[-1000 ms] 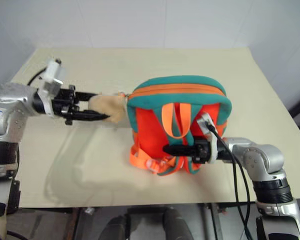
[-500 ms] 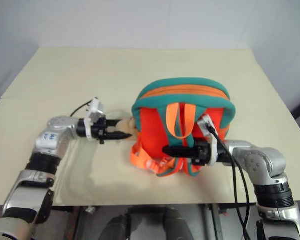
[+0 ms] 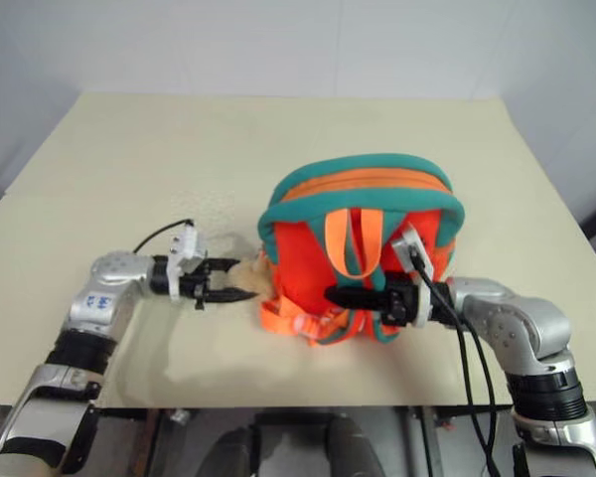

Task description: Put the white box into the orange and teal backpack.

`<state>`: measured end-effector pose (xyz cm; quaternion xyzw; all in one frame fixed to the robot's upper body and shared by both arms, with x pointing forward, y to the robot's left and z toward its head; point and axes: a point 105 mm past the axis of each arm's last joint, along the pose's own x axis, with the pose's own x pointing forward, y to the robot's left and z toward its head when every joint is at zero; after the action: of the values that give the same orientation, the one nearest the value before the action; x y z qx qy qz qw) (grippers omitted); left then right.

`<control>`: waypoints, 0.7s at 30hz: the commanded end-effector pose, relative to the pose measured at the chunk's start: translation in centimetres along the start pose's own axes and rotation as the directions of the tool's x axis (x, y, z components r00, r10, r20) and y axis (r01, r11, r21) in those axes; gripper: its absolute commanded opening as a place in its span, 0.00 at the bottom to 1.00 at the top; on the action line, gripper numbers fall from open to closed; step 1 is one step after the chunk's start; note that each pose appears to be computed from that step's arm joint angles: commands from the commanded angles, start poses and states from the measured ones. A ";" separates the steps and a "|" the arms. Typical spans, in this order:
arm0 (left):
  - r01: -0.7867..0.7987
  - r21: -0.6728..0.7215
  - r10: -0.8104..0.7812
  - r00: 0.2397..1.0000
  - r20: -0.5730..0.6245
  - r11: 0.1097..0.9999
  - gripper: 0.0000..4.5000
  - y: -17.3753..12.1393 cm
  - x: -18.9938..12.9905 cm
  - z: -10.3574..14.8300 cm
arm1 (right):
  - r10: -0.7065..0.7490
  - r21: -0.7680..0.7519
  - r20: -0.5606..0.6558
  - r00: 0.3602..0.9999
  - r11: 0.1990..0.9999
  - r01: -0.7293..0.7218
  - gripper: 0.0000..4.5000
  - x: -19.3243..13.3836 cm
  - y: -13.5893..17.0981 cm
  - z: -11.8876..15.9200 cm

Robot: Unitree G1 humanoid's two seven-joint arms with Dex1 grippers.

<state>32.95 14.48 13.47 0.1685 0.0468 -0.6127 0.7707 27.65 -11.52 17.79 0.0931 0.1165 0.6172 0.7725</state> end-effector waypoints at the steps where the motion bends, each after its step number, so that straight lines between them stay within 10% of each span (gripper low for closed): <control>1: -0.039 0.053 0.039 0.999 0.006 0.998 0.90 -0.1 -1.2 1.3 | -0.018 -0.053 0.035 0.999 0.998 0.020 0.24 -1.0 0.3 1.5; 11: -0.018 0.142 0.019 1.000 -0.006 0.990 1.00 -1.7 -3.4 4.1 | -0.089 -0.375 0.006 0.996 0.923 0.085 1.00 -2.6 1.9 3.2; 21: -0.011 0.093 0.003 0.997 0.082 0.996 1.00 -3.6 -2.9 4.7 | -0.300 -0.403 0.011 0.954 0.872 0.279 1.00 -8.4 1.5 2.5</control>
<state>28.82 14.66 17.47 0.1916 -0.0053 -0.6176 0.7628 25.59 -18.17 20.10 -0.0823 0.0376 0.5231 0.8474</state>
